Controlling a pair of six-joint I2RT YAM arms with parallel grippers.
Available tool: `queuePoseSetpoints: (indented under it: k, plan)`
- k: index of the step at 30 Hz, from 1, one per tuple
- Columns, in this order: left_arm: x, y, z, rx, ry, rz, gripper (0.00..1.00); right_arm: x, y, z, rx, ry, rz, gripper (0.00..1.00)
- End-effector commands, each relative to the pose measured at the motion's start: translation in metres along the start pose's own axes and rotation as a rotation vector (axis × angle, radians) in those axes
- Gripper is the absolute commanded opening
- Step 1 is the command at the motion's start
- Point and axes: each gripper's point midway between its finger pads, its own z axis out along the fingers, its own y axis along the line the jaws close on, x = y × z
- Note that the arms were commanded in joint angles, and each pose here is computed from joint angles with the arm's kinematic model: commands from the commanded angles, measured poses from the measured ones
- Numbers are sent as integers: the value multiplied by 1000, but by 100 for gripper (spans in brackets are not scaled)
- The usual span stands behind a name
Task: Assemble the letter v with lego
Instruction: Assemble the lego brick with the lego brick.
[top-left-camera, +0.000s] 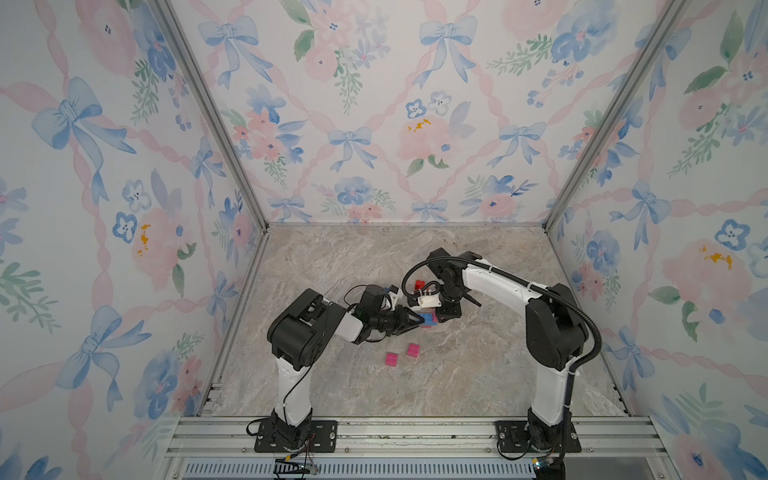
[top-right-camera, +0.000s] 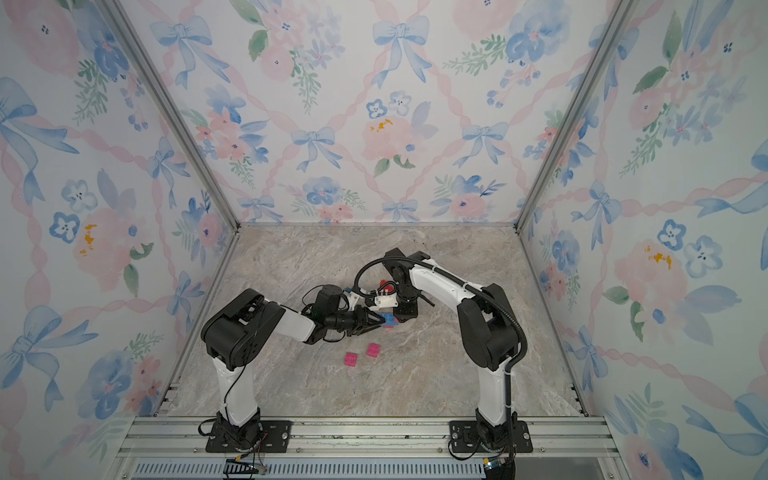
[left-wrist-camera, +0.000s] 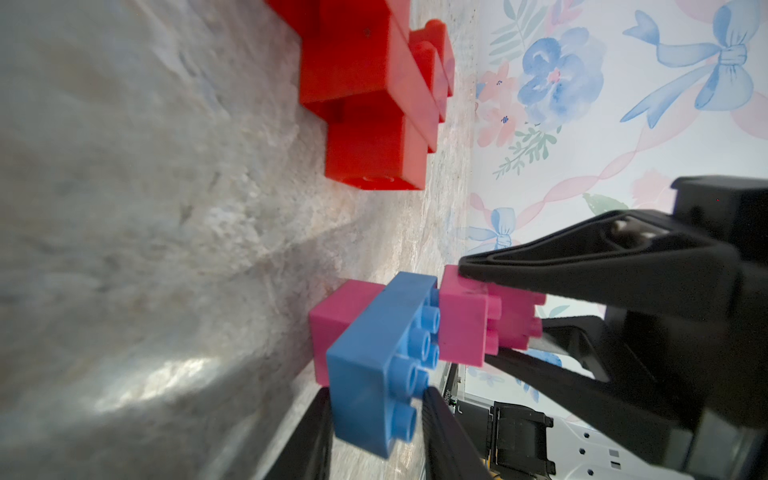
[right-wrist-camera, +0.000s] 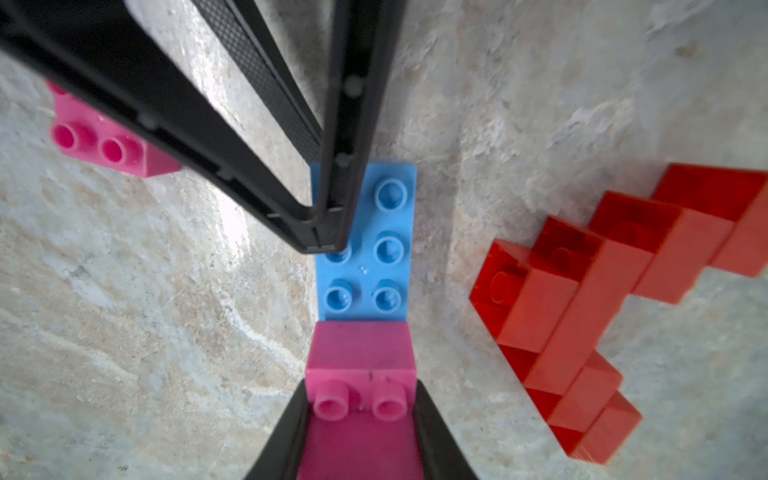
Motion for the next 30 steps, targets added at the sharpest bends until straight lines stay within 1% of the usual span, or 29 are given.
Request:
queuePoseSetpoints:
  k: [1,8,14,19,20,21,22,23,24,25,26,30]
  plan:
    - [9,33,2,-90,18,-63,37,12,17,10,-83,101,-41,0]
    - [10,36,1,-96,20,-69,37,15,19,15,-112,175,-70,0]
    - [9,34,1,-91,18,-67,37,13,26,25,-148,208,-56,0]
    - [9,33,0,-90,16,-65,37,8,24,21,-119,173,-20,0]
    - [9,32,0,-89,16,-66,37,6,22,18,-110,159,-6,1]
    - [9,31,0,-88,15,-65,37,3,18,13,-89,141,18,17]
    - [8,31,0,-86,14,-63,37,2,15,8,-73,125,38,36]
    - [8,30,0,-85,13,-61,37,1,13,3,-60,116,50,48]
    - [7,29,0,-83,12,-60,37,0,9,-2,-37,104,62,57]
    - [7,29,0,-84,12,-60,37,-2,5,-8,-12,89,84,69]
    - [6,28,0,-81,12,-59,37,-4,0,-15,8,71,114,78]
    - [5,26,1,-77,12,-58,37,-3,-11,-42,50,48,255,99]
